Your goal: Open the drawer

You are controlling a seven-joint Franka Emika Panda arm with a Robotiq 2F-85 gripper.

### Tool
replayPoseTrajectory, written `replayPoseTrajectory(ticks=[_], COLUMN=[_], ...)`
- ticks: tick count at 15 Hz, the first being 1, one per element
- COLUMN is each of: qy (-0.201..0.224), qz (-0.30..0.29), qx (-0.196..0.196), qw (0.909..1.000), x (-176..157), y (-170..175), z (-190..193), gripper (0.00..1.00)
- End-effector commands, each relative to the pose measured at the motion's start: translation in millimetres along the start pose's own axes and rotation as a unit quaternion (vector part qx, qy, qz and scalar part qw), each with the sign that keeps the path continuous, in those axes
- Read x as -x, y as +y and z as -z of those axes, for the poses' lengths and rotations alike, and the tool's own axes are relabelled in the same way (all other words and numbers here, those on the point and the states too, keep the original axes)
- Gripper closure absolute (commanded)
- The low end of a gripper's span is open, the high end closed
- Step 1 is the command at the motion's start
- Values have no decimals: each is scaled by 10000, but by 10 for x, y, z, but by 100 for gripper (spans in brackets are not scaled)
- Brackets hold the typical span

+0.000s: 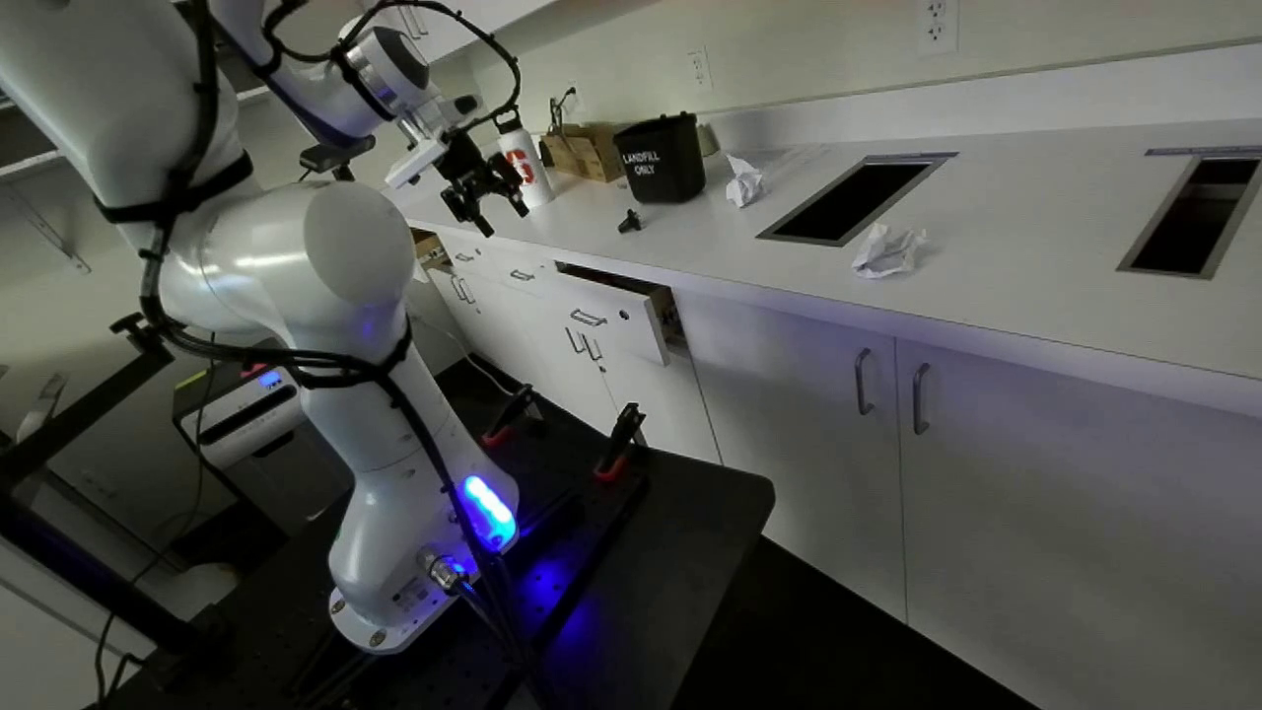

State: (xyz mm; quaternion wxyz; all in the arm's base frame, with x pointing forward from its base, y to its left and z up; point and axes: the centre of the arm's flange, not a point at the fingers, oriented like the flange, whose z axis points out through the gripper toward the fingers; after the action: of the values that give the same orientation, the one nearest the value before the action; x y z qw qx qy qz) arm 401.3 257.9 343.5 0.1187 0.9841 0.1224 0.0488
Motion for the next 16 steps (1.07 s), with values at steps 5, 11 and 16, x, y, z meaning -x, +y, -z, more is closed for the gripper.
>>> replayPoseTrajectory(ticks=[5, 11, 16], qy=[544, 959, 1511], qz=[466, 913, 1043], qx=[796, 1390, 1865], qw=[9942, 9814, 9651], x=[135, 467, 741], y=[-391, -1129, -1590], z=[-189, -784, -1427], gripper=[0, 0, 0])
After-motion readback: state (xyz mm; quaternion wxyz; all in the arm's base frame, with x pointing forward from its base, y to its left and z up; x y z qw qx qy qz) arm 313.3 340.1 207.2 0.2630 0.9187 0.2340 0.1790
